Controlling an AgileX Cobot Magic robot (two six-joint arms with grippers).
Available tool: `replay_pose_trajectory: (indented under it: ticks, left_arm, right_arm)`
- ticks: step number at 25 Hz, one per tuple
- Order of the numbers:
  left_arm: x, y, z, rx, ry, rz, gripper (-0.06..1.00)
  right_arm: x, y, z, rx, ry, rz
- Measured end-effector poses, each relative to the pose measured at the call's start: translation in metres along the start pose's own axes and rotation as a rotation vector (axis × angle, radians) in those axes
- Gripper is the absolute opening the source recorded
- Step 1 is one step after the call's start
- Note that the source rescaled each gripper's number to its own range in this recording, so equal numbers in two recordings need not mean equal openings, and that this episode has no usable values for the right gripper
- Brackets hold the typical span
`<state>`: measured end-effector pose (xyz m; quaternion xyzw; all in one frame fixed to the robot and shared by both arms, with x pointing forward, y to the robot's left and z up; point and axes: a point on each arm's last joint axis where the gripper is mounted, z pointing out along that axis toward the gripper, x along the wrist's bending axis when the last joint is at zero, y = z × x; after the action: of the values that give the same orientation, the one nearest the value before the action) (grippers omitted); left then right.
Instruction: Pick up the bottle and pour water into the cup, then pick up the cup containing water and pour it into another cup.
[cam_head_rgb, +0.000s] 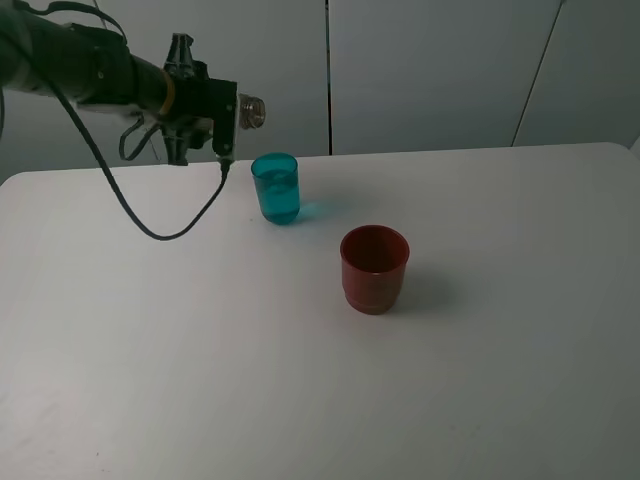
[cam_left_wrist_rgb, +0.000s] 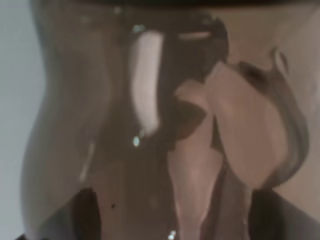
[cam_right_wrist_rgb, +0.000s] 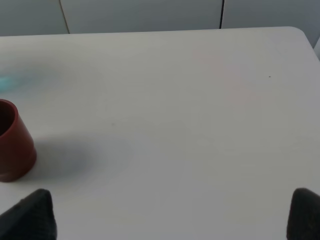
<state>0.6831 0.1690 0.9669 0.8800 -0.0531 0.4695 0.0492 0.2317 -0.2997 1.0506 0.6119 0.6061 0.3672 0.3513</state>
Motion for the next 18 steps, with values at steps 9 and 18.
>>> replay_pose_trajectory:
  ticks: [9, 18]
  left_arm:
    - [-0.019, -0.018, -0.012, -0.031, -0.071, -0.57, 0.0]
    - [-0.059, -0.086, -0.041, -0.126, -0.006, -1.004, 0.0]
  right_arm:
    - [0.0, 0.0, 0.0, 0.0, 0.0, 0.0]
    - [0.0, 0.0, 0.0, 0.0, 0.0, 0.0]
